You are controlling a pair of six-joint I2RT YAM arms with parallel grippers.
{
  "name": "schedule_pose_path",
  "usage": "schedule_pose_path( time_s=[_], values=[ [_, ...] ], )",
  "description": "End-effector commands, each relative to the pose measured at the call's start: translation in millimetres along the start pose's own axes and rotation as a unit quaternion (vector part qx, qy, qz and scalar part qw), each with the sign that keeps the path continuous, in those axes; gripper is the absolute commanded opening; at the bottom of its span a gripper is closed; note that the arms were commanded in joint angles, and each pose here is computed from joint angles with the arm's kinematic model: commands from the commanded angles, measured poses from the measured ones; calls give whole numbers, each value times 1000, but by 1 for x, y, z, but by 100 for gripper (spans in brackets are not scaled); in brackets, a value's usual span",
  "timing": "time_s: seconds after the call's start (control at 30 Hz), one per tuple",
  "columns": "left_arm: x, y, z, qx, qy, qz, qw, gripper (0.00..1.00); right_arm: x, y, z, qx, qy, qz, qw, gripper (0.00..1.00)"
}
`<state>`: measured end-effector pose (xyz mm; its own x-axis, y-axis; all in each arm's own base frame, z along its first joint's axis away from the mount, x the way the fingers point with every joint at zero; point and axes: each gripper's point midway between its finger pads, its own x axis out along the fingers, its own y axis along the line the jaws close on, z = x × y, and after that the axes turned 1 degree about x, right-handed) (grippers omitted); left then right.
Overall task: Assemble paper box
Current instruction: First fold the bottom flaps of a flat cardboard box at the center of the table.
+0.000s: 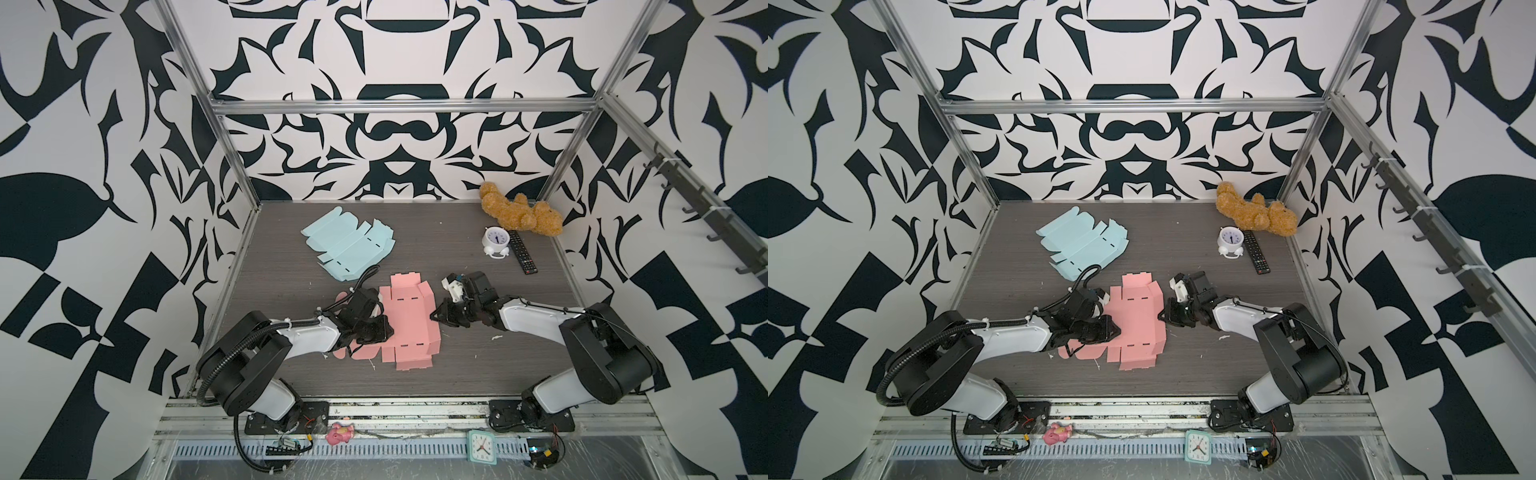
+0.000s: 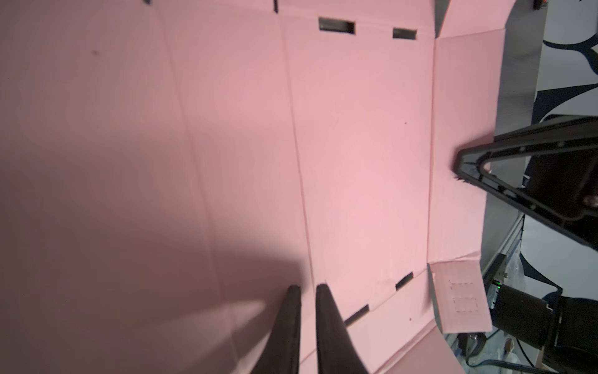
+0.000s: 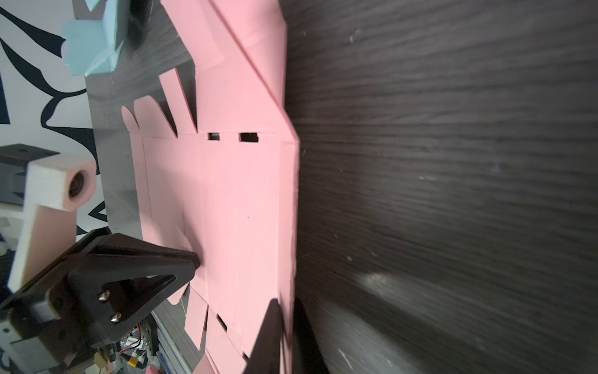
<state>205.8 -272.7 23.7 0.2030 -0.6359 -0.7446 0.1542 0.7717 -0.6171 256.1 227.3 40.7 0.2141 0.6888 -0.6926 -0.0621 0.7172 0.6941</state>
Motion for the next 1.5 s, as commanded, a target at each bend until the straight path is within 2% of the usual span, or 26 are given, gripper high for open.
schedule_pose_path(
  time_s=[0.0,0.3,0.47,0.63,0.83,1.17,1.27,1.47],
  values=[
    [5,16,-12,-12,18,20,1000,15,1,9,3,-5,-4,19,1000,11],
    [1,12,-10,-9,11,11,1000,15,-2,9,2,-8,-4,17,1000,4],
    [-9,4,-6,1,-4,0,1000,20,-5,9,-1,-21,13,6,1000,3],
    [-20,-3,-2,13,-17,-5,1000,26,-18,5,-5,-65,53,-48,995,3],
    [-21,5,-4,20,-15,13,1000,27,-34,-5,3,-112,63,-107,986,3],
    [-16,19,-7,17,-16,38,999,26,-30,-19,18,-91,63,-76,991,4],
    [-15,21,-9,16,-13,41,999,26,-29,-22,21,-87,62,-70,992,6],
    [-14,23,-10,12,-11,44,999,26,-26,-23,23,-72,57,-56,994,20]
  ],
)
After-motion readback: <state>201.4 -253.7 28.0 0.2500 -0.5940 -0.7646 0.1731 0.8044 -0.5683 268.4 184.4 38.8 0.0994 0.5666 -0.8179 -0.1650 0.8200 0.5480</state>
